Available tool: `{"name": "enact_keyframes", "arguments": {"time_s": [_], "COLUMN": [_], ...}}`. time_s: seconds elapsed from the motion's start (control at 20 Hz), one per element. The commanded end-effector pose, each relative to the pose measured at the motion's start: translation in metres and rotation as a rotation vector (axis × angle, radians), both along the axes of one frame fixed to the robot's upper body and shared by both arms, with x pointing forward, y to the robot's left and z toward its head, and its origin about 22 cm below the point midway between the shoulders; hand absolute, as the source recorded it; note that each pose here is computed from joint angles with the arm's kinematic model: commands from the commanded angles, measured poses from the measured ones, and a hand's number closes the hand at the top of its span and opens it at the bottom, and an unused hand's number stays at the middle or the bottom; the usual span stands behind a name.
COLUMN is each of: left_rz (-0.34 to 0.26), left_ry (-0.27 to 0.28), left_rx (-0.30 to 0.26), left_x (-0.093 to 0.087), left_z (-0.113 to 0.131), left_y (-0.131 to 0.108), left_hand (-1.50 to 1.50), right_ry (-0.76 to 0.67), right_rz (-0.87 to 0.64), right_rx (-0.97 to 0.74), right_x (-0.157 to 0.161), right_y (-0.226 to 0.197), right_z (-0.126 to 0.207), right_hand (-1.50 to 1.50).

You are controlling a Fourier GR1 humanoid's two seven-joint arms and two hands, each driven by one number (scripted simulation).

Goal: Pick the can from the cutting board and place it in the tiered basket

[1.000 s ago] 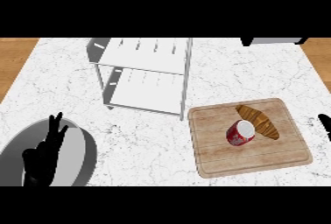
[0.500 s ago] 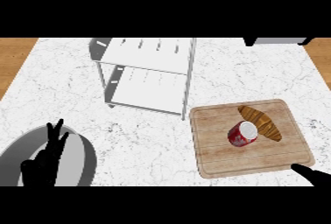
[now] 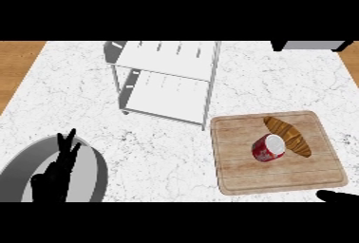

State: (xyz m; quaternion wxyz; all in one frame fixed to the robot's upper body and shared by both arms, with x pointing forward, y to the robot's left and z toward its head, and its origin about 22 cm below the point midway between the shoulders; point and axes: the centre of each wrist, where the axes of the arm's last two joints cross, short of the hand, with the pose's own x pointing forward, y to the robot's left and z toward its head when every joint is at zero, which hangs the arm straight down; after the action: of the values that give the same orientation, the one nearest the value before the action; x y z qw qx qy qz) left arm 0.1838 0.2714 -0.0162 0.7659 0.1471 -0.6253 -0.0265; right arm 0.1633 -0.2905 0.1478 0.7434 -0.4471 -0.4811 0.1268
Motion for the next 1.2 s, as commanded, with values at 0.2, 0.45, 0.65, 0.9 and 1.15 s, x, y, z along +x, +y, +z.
{"name": "enact_keyframes", "arguments": {"time_s": [0.2, 0.45, 0.65, 0.9, 1.15], "left_rz": [-0.027, -0.023, -0.028, -0.014, -0.014], "left_ry": [0.052, 0.056, 0.047, 0.051, 0.071], "left_rx": [-0.063, -0.082, -0.068, -0.058, -0.066], "left_x": [0.014, -0.002, 0.006, 0.002, 0.003], "left_z": [-0.018, -0.017, -0.015, -0.017, -0.024], "left_y": [-0.029, -0.029, -0.032, -0.026, -0.027], "left_hand": [0.00, 0.00, 0.00, 0.00, 0.00], "right_ry": [0.113, 0.273, 0.337, 0.365, 0.396], "right_rz": [-0.063, -0.084, -0.078, -0.055, -0.041], "right_rx": [-0.112, -0.179, -0.205, -0.169, -0.159], "right_x": [0.016, 0.027, 0.043, 0.059, 0.075], "right_y": [0.043, 0.046, 0.060, 0.087, 0.100], "right_z": [0.001, -0.026, -0.029, -0.037, -0.045], "right_hand": [-1.50, -1.50, -1.50, -1.50, -1.50]}}
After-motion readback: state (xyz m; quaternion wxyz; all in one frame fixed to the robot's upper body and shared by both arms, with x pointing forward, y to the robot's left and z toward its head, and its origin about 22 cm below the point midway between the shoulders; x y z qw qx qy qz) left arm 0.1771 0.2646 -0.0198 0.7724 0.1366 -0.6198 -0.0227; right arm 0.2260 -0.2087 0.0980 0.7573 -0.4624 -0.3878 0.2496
